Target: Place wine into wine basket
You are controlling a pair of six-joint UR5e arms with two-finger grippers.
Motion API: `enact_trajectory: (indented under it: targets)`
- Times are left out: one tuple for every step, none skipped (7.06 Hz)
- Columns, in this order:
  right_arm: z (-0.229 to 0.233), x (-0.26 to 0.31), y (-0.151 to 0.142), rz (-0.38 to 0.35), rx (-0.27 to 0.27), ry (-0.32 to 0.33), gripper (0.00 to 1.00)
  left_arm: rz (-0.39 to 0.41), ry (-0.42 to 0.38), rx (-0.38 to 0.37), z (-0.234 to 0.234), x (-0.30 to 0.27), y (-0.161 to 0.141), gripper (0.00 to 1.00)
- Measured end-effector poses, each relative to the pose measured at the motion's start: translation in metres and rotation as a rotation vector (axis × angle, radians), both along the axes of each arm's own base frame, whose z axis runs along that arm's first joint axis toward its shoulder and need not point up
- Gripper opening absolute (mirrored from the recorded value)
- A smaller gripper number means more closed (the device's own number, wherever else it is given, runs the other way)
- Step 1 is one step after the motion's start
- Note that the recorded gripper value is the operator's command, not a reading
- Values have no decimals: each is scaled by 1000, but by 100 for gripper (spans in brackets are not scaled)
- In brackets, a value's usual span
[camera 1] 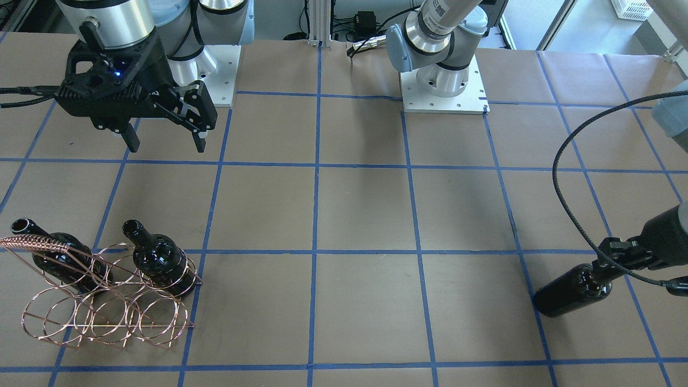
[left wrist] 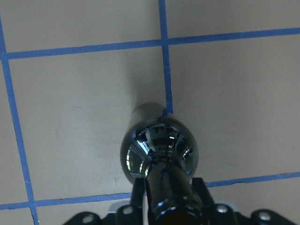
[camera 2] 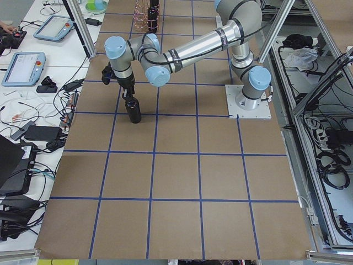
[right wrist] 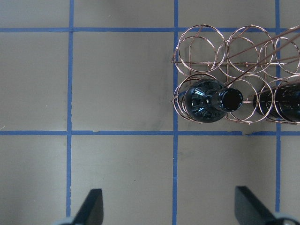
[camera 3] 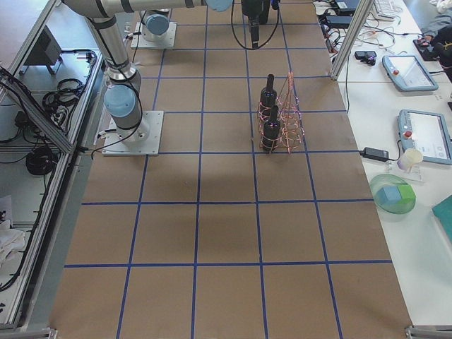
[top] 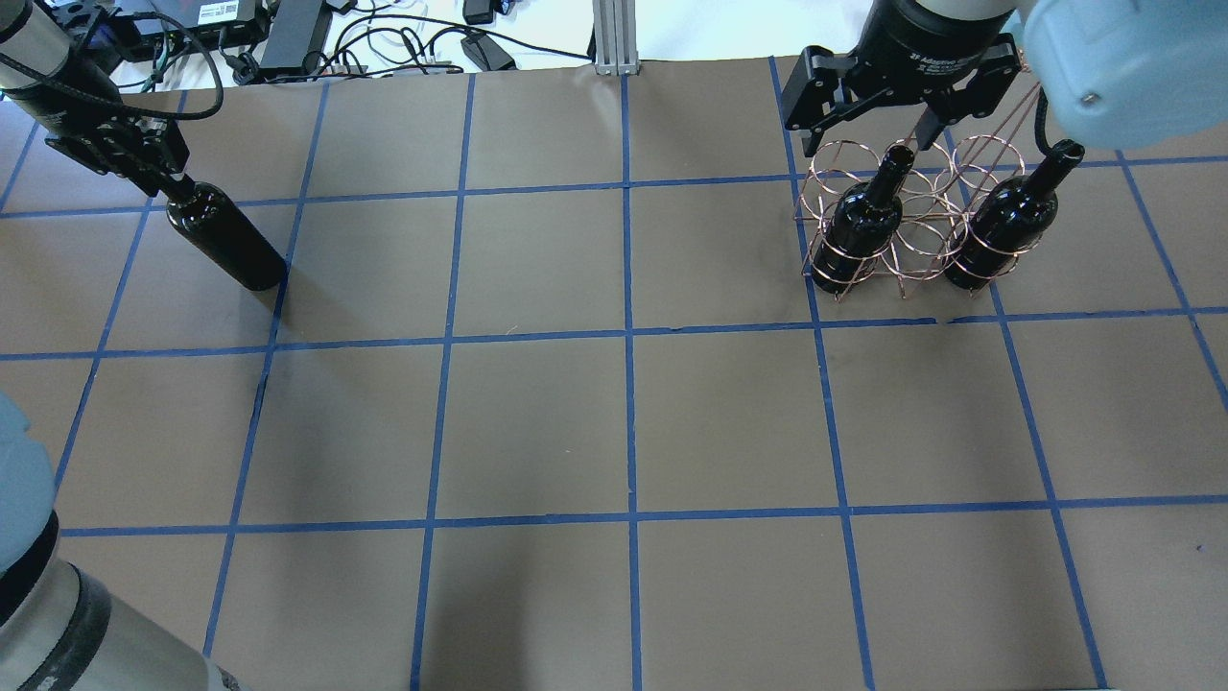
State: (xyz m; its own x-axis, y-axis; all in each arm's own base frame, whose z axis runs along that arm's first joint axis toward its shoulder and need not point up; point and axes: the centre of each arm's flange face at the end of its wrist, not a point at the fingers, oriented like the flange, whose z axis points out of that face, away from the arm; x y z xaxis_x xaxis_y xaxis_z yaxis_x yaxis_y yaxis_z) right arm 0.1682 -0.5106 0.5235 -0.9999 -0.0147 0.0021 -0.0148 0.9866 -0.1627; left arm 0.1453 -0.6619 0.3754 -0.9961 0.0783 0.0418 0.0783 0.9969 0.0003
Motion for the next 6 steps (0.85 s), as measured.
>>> enact_trajectory:
  targets:
    - [0,0,0,0,0,0,100,-1,-7,0,1,0,0,0]
    - [0,0,0,0,1,0,100,-2,-9,-3,4,0,1,0]
    - [-1,0,0,0,1,0,100,-4,-11,-10,10,-4,3,0]
    - [-1,0,0,0,2,1,100,-4,-15,-24,21,-15,5,0]
    - [-1,0,0,0,2,1,100,9,-21,-40,38,-37,9,0]
    - [-2,0,0,0,3,1,100,29,-24,-53,54,-71,15,0]
